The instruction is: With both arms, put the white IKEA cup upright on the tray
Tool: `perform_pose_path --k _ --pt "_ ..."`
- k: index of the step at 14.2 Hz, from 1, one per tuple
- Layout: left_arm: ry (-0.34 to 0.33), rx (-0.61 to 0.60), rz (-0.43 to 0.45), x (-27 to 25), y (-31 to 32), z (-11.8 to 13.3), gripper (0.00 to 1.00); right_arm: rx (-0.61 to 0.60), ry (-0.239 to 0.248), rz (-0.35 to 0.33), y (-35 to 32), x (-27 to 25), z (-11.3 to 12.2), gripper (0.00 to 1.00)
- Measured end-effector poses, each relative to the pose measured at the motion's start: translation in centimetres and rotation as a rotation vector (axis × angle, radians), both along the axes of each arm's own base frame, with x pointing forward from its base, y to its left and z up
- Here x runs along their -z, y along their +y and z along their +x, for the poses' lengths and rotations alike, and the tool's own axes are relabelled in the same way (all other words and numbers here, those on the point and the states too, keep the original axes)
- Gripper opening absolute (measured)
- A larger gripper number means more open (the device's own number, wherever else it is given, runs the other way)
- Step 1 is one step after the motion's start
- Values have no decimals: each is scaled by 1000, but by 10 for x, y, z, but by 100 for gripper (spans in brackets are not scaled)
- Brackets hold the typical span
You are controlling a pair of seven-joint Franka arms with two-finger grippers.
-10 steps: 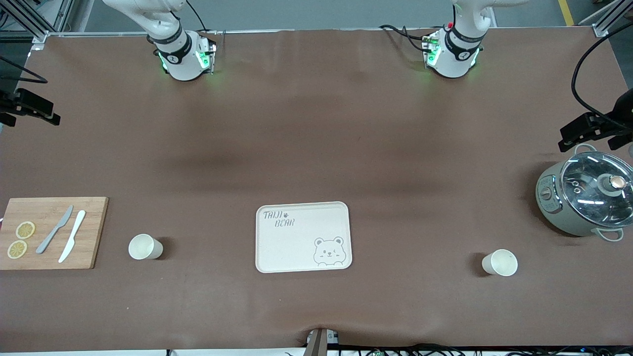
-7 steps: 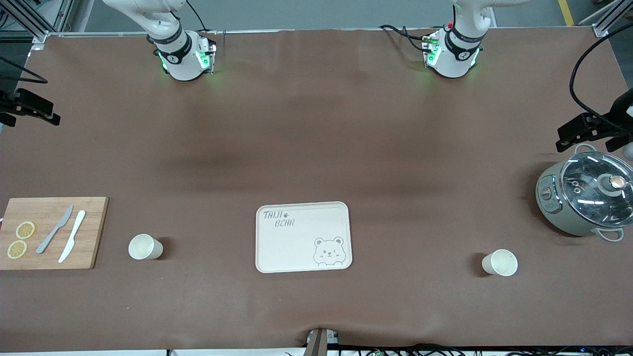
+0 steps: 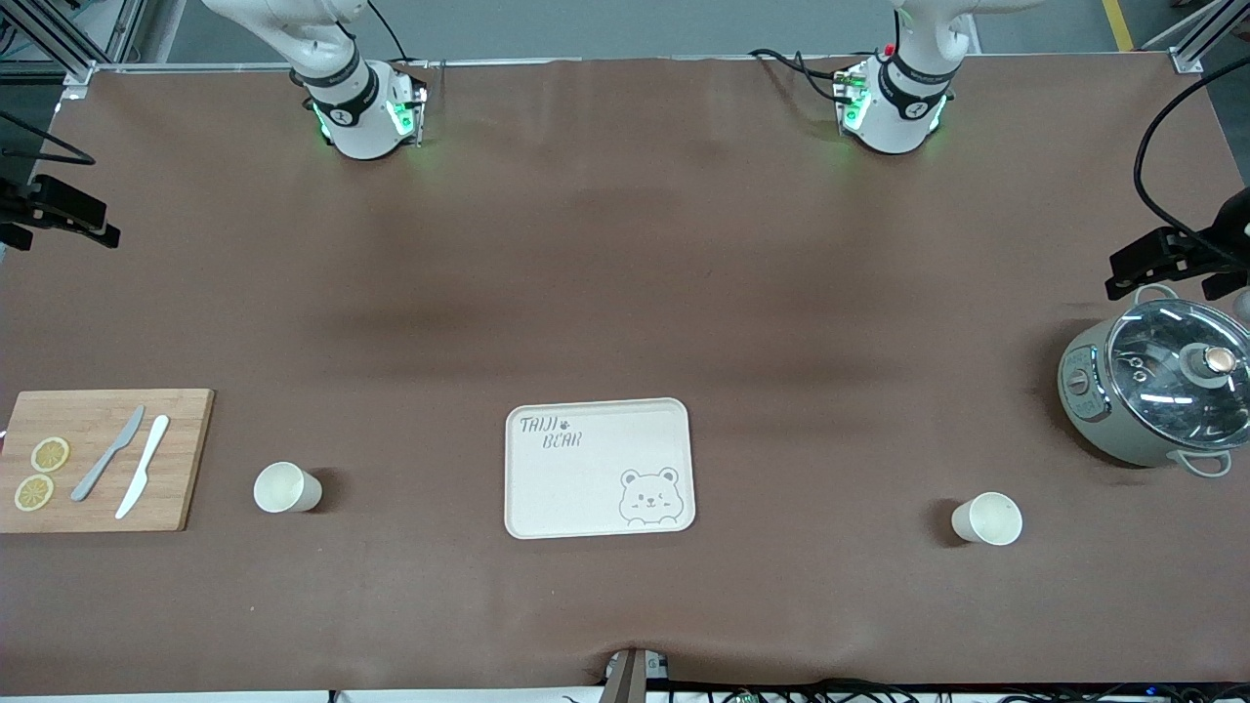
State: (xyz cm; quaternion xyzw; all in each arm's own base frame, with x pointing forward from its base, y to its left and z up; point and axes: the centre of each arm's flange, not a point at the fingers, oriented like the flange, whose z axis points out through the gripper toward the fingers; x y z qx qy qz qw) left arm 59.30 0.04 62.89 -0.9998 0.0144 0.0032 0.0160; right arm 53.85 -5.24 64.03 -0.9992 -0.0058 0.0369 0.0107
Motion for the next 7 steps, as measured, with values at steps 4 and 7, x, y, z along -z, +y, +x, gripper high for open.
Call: perform_pose_path --k 4,7 --pt "10 -1 0 27 2 15 100 -8 -21 -2 4 2 5 100" --pt "8 -1 -1 53 2 33 100 -9 -28 -2 3 29 27 100"
